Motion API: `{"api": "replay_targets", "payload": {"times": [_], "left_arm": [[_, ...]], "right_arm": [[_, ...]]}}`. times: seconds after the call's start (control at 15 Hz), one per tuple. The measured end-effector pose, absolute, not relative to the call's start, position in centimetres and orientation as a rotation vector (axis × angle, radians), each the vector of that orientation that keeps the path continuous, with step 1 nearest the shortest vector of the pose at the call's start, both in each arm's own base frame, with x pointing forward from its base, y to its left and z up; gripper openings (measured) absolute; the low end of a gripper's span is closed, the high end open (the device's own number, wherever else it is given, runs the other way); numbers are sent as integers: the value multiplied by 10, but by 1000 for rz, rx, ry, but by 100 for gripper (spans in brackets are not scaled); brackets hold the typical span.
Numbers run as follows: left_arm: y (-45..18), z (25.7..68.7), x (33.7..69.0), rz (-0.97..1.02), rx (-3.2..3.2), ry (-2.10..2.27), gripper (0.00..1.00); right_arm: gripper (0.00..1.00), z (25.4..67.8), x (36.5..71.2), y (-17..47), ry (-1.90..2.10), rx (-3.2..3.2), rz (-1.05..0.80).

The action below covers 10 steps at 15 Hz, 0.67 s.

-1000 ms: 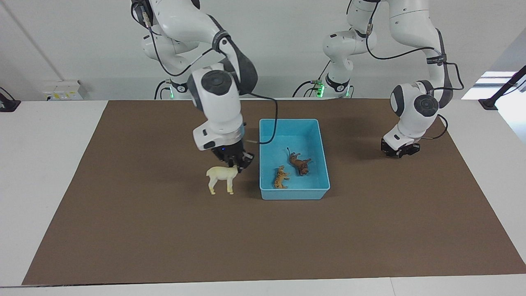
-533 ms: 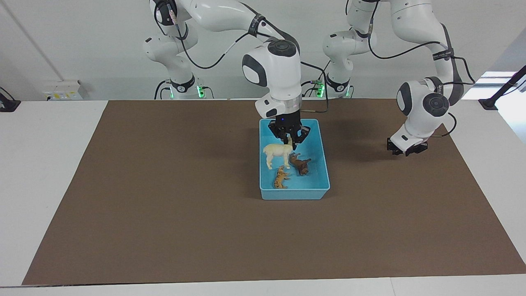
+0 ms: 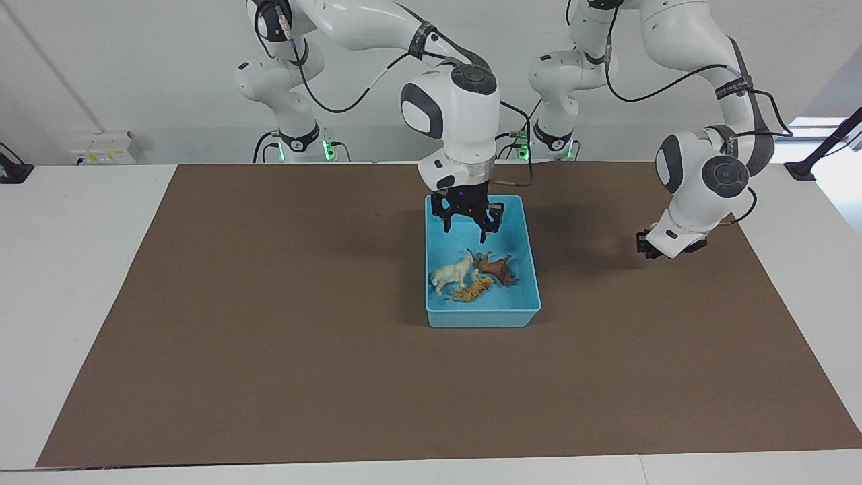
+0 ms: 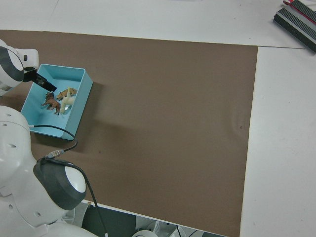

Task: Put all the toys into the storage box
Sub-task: 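Release the horse with the right gripper while the left gripper lifts the panda, then drop the panda with the left gripper while the right gripper withdraws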

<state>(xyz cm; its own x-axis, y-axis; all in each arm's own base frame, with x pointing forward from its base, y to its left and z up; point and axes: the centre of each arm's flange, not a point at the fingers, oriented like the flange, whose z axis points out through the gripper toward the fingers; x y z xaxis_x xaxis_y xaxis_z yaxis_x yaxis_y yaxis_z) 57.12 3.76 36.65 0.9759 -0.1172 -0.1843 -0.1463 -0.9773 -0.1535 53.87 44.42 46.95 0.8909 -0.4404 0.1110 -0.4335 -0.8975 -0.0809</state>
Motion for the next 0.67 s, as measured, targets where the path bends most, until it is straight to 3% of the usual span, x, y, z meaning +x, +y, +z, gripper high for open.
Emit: {"api": "replay_targets", "payload": {"times": [0.07,0.4,0.67], "left_arm": [[29,373,574,267,-2975,142,50],[-94,428,595,243,-3055,-287,50],[-210,443,596,131,-3075,-742,50]], "right_arm": [[100,473,548,433,668,-3014,-220],[100,486,635,276,379,-3123,-236],[100,514,656,189,326,-3141,-262]]}}
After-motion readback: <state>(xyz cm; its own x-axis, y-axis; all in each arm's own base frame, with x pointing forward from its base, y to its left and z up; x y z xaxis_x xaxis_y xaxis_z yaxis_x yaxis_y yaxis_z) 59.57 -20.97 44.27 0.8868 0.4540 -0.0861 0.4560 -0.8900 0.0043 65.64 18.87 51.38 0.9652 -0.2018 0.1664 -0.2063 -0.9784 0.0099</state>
